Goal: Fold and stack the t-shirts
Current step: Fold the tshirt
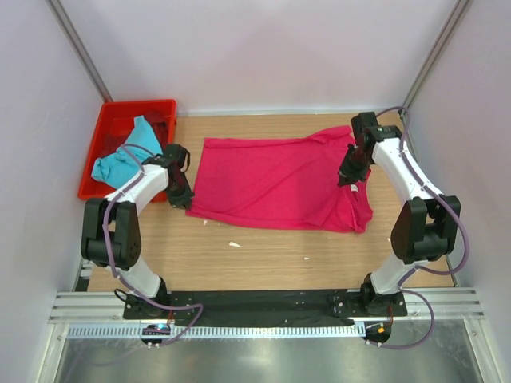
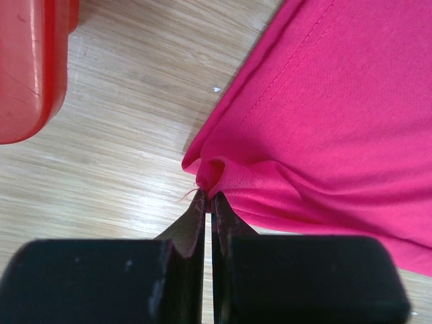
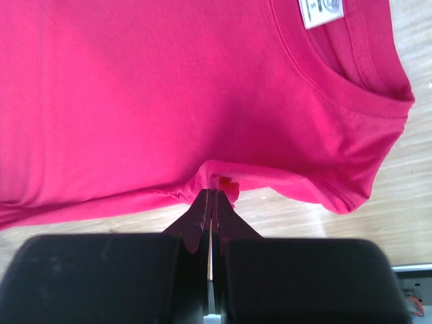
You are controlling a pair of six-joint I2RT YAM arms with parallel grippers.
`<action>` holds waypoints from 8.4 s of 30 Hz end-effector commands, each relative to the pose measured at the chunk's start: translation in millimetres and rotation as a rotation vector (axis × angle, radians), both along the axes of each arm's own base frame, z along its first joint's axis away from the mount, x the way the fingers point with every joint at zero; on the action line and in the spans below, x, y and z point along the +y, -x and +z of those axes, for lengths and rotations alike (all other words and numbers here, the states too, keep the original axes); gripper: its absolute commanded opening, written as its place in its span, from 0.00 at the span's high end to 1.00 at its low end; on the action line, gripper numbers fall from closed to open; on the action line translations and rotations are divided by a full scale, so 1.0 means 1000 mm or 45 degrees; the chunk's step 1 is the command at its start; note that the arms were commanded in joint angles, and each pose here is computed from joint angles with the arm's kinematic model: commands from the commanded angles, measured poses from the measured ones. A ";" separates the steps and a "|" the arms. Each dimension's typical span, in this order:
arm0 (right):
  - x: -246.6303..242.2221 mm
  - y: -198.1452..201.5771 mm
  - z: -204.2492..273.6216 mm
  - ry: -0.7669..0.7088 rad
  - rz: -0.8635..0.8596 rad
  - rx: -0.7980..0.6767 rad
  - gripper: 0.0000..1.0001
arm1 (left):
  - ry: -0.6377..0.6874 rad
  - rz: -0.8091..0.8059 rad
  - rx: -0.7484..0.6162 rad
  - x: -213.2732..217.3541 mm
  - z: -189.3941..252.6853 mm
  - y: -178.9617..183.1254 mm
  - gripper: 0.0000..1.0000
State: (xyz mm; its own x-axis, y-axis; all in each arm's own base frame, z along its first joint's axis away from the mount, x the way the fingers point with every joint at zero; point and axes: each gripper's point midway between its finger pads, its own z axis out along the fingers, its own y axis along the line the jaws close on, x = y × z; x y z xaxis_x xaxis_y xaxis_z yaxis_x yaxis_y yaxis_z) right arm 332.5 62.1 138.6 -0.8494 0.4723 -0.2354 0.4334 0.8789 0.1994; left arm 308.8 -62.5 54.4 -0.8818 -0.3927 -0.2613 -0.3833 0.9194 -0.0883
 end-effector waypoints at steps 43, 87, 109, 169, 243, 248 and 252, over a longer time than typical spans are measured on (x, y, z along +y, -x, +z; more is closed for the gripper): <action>-0.004 -0.083 0.067 0.203 0.187 -0.283 0.99 | -0.043 0.071 0.029 0.003 -0.004 -0.026 1.00; -0.034 -0.105 0.062 0.290 0.078 -0.264 0.99 | -0.021 0.072 -0.017 -0.007 0.005 -0.076 1.00; -0.040 -0.111 0.050 0.305 0.044 -0.231 0.99 | -0.040 0.034 -0.003 -0.008 -0.007 -0.094 1.00; -0.028 -0.138 0.011 0.276 0.003 -0.210 0.91 | 0.056 -0.164 -0.020 -0.032 -0.020 -0.044 0.71; -0.120 0.054 -0.044 0.221 -0.174 0.077 0.56 | 0.107 -0.280 -0.041 -0.042 0.006 -0.023 0.61; -0.088 0.032 -0.069 0.074 -0.088 0.050 0.79 | 0.121 -0.293 -0.061 -0.046 0.009 -0.035 0.62; -0.089 0.024 -0.077 0.103 -0.067 0.070 0.79 | 0.122 -0.299 -0.042 -0.048 0.001 -0.040 0.66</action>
